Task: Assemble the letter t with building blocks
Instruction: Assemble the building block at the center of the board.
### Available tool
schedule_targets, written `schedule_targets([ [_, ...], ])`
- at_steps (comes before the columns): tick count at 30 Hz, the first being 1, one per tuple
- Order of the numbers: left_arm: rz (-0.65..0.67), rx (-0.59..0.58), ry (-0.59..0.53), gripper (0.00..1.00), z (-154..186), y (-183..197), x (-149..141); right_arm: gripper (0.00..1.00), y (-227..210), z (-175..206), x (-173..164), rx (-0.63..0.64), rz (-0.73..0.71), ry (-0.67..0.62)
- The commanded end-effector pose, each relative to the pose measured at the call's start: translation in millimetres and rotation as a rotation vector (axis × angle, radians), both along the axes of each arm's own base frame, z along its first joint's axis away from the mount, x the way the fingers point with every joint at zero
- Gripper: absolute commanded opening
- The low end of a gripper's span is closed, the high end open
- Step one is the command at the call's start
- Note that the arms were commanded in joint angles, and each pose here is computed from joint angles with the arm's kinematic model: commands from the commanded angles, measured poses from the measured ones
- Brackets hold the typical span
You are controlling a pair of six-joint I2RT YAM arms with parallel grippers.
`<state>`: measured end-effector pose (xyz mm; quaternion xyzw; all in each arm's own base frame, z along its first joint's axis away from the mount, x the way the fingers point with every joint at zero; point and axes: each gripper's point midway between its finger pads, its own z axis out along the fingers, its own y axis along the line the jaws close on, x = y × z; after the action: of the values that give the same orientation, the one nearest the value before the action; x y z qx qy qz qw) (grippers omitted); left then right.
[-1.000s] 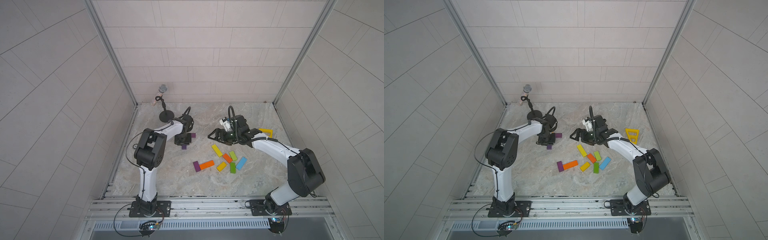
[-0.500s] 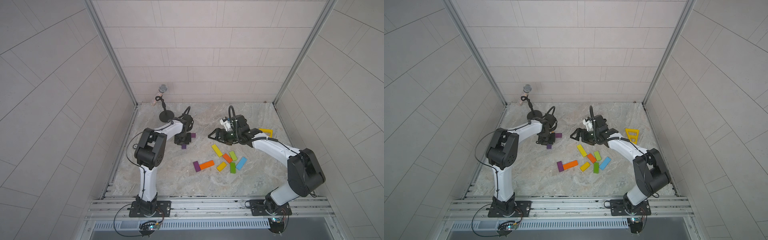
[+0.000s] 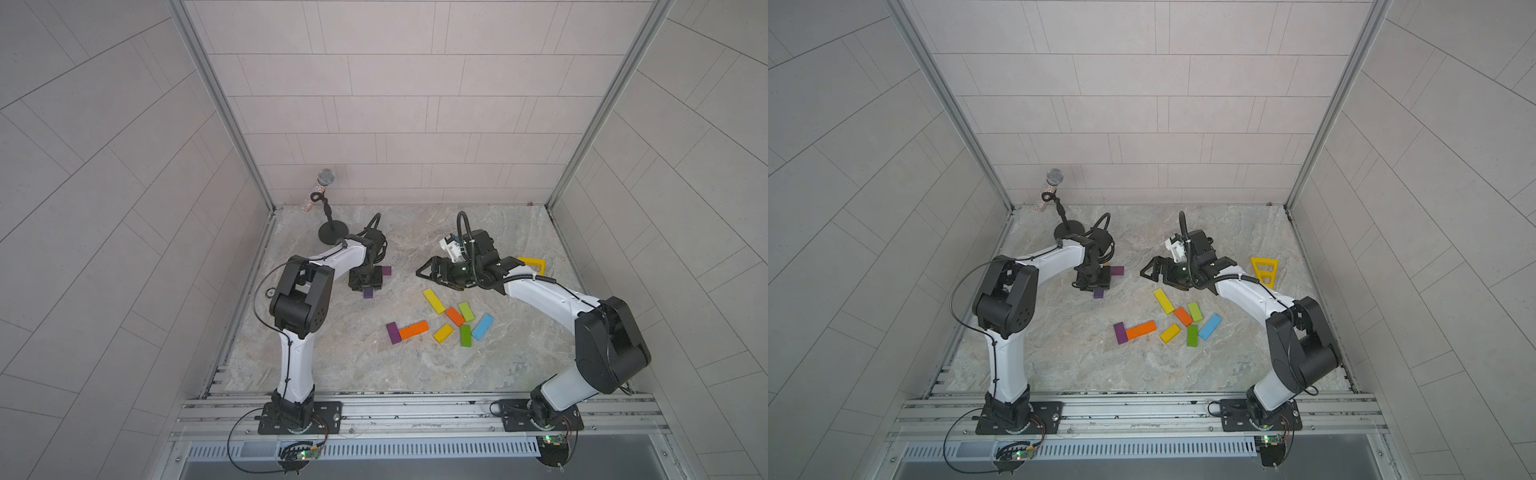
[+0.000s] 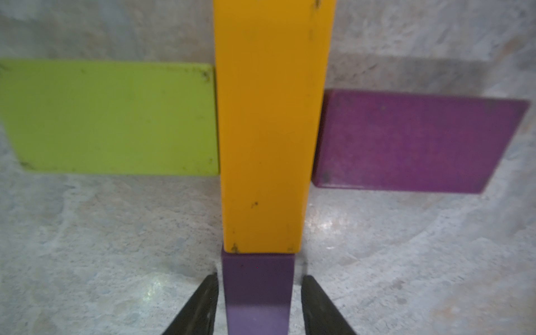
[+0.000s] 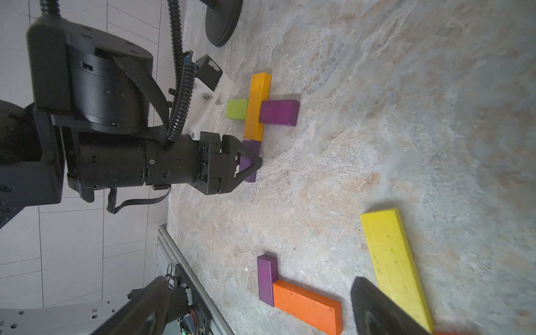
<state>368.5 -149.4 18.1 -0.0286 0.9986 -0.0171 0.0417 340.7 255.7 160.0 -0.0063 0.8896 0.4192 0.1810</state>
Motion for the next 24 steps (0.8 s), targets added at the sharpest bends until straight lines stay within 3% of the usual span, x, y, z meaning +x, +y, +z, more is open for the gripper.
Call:
schedule_targets([
  [1, -0.006, 0.026, 0.006, 0.52, 1.6, 6.9, -1.3, 1.0, 1.2, 6.9, 3.2, 0.012, 0.0, -0.017],
  [14, -0.019, 0.014, -0.042, 0.57, 16.2, 6.1, 4.1, 1.0, 0.4, 8.2, 0.8, 0.011, 0.006, -0.021],
  [20, 0.002, -0.012, -0.12, 0.57, 53.4, 6.4, 7.1, 1.0, -4.7, 16.9, -9.8, -0.046, 0.049, -0.057],
  [24, 0.069, -0.054, -0.137, 0.56, 79.0, 8.5, -12.3, 1.0, -11.2, 23.1, -30.6, -0.127, 0.115, -0.091],
])
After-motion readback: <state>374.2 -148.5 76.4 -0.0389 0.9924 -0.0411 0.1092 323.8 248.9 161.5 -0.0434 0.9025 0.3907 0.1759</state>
